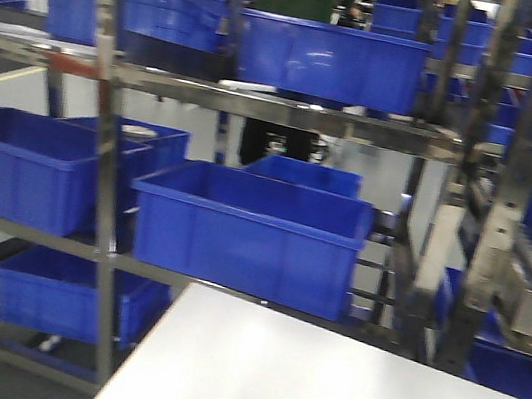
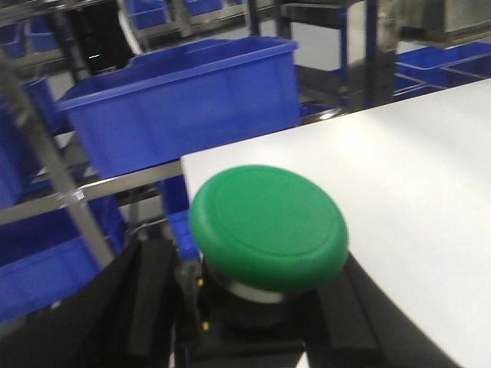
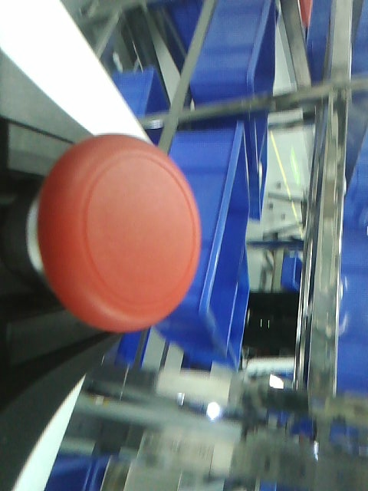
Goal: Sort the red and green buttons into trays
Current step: 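Drive the base to the counter with the green and red trays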
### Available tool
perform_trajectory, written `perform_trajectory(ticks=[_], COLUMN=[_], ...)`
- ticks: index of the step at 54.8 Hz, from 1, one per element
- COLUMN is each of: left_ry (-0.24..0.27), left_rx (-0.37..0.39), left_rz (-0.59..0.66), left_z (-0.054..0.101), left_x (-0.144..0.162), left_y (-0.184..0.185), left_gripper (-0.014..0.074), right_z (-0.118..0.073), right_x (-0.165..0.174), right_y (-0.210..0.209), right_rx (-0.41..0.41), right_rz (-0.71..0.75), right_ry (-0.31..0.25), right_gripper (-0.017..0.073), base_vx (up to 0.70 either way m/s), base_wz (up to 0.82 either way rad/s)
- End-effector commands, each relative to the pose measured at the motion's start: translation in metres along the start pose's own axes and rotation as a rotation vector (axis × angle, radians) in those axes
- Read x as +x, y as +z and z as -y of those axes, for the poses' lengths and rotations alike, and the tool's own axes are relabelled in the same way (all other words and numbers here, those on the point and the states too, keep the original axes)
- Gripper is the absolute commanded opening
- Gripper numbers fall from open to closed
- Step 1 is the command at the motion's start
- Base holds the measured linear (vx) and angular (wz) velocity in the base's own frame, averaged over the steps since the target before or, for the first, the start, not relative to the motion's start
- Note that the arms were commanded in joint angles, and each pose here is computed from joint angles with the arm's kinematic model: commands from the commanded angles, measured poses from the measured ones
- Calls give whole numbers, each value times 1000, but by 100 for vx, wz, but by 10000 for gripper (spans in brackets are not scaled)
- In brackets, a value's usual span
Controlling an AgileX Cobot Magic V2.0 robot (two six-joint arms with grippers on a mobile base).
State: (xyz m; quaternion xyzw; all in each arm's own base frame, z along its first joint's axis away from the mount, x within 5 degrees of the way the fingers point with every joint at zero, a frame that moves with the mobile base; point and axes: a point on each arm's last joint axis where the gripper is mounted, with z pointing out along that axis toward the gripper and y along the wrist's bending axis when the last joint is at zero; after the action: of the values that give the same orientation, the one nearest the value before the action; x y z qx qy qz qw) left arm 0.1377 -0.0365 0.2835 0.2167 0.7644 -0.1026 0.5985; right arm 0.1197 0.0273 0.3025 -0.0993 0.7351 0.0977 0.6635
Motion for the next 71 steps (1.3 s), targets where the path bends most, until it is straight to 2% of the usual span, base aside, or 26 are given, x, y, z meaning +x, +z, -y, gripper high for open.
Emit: perform_trajectory(ticks=[1, 44, 71], left_ry=[-11, -11, -11], left_rx=[-18, -18, -18], left_rz=[36, 36, 36], left_z=[-2, -2, -2], left_x=[-10, -10, -10], left_y=[-2, -2, -2], left_gripper=[0, 0, 0], right_z=[3, 2, 2], right_x=[-10, -10, -10], right_y=[-1, -1, -1], right_rx=[29, 28, 28], right_rz=[30, 30, 30], right_ry=[-25, -25, -25], right_gripper=[-8, -8, -8], base_vx=[-5, -8, 0], base_wz=[56, 52, 76])
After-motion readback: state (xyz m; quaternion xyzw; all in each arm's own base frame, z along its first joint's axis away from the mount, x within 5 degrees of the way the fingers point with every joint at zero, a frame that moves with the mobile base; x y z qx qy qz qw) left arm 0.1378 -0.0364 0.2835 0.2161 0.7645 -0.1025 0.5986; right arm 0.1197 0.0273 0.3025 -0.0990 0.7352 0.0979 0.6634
